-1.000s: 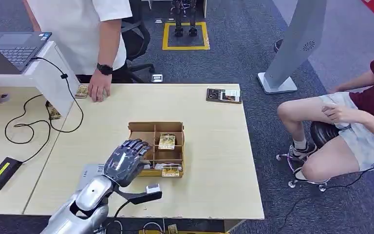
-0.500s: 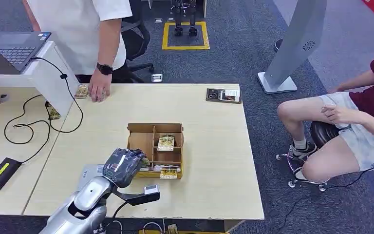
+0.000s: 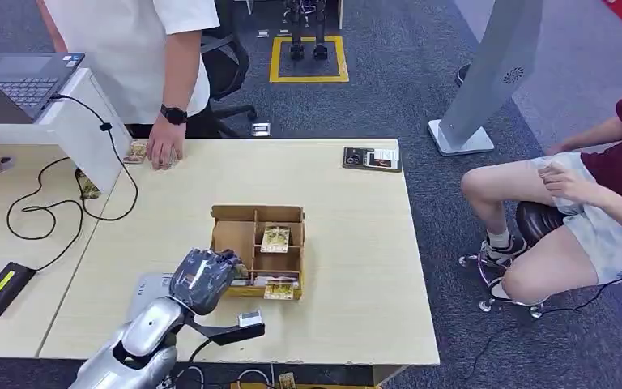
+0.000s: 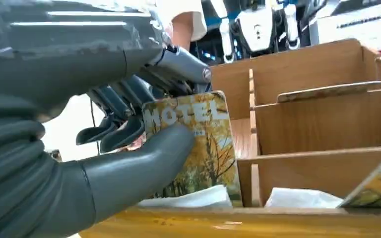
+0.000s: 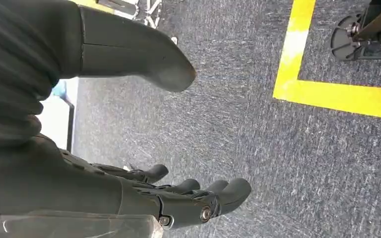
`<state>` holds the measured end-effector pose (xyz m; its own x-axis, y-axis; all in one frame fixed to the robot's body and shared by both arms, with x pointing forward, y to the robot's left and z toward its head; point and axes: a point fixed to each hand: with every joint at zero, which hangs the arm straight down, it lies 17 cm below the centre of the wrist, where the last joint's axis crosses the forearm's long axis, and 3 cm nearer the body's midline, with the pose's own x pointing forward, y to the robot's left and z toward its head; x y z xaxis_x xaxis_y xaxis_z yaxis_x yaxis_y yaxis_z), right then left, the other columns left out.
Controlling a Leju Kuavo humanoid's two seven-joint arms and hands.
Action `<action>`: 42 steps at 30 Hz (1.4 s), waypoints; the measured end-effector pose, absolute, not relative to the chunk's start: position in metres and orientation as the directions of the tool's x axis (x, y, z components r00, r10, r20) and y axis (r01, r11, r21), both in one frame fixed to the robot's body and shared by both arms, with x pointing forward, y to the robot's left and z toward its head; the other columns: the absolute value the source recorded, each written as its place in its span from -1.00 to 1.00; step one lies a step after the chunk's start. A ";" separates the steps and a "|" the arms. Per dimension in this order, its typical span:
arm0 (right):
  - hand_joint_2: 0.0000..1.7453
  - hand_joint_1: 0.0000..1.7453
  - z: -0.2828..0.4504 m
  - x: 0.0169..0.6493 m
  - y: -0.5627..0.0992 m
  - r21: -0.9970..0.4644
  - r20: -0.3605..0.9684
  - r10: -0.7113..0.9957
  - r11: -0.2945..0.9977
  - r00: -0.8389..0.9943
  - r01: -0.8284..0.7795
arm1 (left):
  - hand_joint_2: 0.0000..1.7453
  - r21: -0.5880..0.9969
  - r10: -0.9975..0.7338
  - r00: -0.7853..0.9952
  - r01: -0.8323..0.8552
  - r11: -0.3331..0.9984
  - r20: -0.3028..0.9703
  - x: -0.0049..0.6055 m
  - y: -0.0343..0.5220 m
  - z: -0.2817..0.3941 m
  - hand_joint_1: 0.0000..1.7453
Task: Pass the card to the sensor for recognition and then transmit it.
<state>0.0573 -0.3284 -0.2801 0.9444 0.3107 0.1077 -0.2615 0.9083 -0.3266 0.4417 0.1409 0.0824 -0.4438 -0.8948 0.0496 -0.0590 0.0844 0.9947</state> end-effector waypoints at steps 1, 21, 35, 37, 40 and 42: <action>1.00 -1.00 -0.280 0.057 -0.329 -0.328 0.109 0.311 0.908 0.944 -0.261 | 1.00 0.993 -0.892 -0.449 -0.067 0.093 0.053 0.439 0.140 0.083 1.00; 1.00 -1.00 -0.280 0.059 -0.327 -0.341 0.123 0.315 0.904 0.941 -0.258 | 1.00 0.886 -0.859 -0.503 -0.349 0.305 0.098 0.412 0.130 0.142 1.00; 1.00 -1.00 -0.280 0.059 -0.326 -0.338 0.127 0.316 0.905 0.940 -0.258 | 1.00 0.842 -0.842 -0.521 -0.383 0.379 0.142 0.413 0.128 0.167 1.00; 1.00 -1.00 -0.280 0.059 -0.325 -0.337 0.127 0.318 0.905 0.940 -0.261 | 1.00 0.820 -0.846 -0.507 -0.405 0.404 0.166 0.418 0.131 0.179 1.00; 1.00 -1.00 -0.280 0.060 -0.323 -0.336 0.128 0.318 0.905 0.939 -0.261 | 1.00 0.790 -0.853 -0.478 -0.432 0.435 0.208 0.429 0.138 0.195 1.00; 1.00 -1.00 -0.280 0.062 -0.322 -0.336 0.129 0.321 0.904 0.938 -0.264 | 1.00 0.771 -0.862 -0.453 -0.456 0.444 0.228 0.438 0.144 0.207 1.00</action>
